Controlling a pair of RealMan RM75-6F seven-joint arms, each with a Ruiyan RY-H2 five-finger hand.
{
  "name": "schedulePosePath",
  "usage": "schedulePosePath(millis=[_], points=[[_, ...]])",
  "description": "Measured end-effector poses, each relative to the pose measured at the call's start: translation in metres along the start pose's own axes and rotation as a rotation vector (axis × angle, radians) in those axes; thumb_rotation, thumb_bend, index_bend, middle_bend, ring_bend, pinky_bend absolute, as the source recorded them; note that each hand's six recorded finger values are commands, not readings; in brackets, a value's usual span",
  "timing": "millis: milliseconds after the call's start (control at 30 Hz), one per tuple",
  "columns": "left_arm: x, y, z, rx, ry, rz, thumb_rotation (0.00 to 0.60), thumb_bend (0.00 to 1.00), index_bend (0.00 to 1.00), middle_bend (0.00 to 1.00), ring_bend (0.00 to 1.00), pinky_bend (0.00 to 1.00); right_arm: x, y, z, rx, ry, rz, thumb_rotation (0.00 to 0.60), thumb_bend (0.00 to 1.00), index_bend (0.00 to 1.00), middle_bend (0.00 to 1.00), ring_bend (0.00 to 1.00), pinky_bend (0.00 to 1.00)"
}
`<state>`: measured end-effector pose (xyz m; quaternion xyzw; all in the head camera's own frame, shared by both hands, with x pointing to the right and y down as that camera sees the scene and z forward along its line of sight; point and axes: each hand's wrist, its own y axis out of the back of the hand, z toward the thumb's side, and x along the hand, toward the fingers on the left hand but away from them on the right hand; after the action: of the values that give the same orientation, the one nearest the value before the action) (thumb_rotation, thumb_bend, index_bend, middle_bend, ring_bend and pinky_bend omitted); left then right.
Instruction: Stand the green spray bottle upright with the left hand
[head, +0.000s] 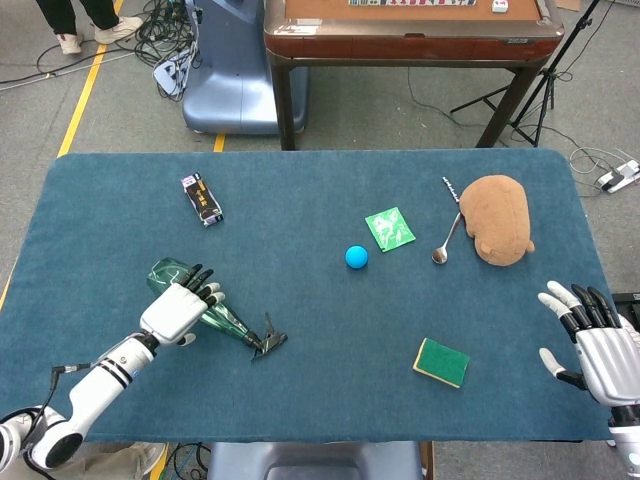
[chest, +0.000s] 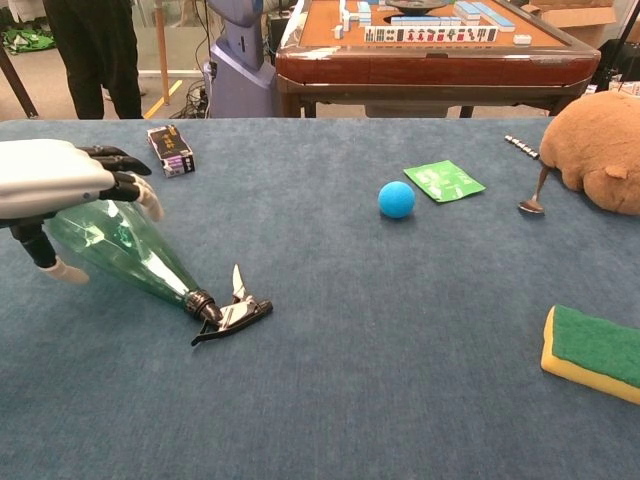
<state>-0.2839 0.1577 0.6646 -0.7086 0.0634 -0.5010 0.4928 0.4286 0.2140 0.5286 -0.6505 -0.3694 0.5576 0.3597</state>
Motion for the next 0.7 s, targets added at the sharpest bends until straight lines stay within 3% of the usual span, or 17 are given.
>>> schedulePosePath(millis=[433, 700], points=[[0.026, -0.009, 0.025, 0.083, -0.034, -0.010, 0.600, 0.08, 0.27, 0.20, 0.01, 0.00, 0.004, 0.001, -0.005, -0.001, -0.015, 0.000, 0.600, 0.30, 0.19, 0.12, 0.00, 0.00], [0.036, -0.015, 0.023, 0.093, -0.021, -0.031, 0.600, 0.09, 0.31, 0.25, 0.02, 0.00, 0.004, 0.001, -0.005, -0.001, -0.015, 0.000, 0.600, 0.30, 0.19, 0.12, 0.00, 0.00]])
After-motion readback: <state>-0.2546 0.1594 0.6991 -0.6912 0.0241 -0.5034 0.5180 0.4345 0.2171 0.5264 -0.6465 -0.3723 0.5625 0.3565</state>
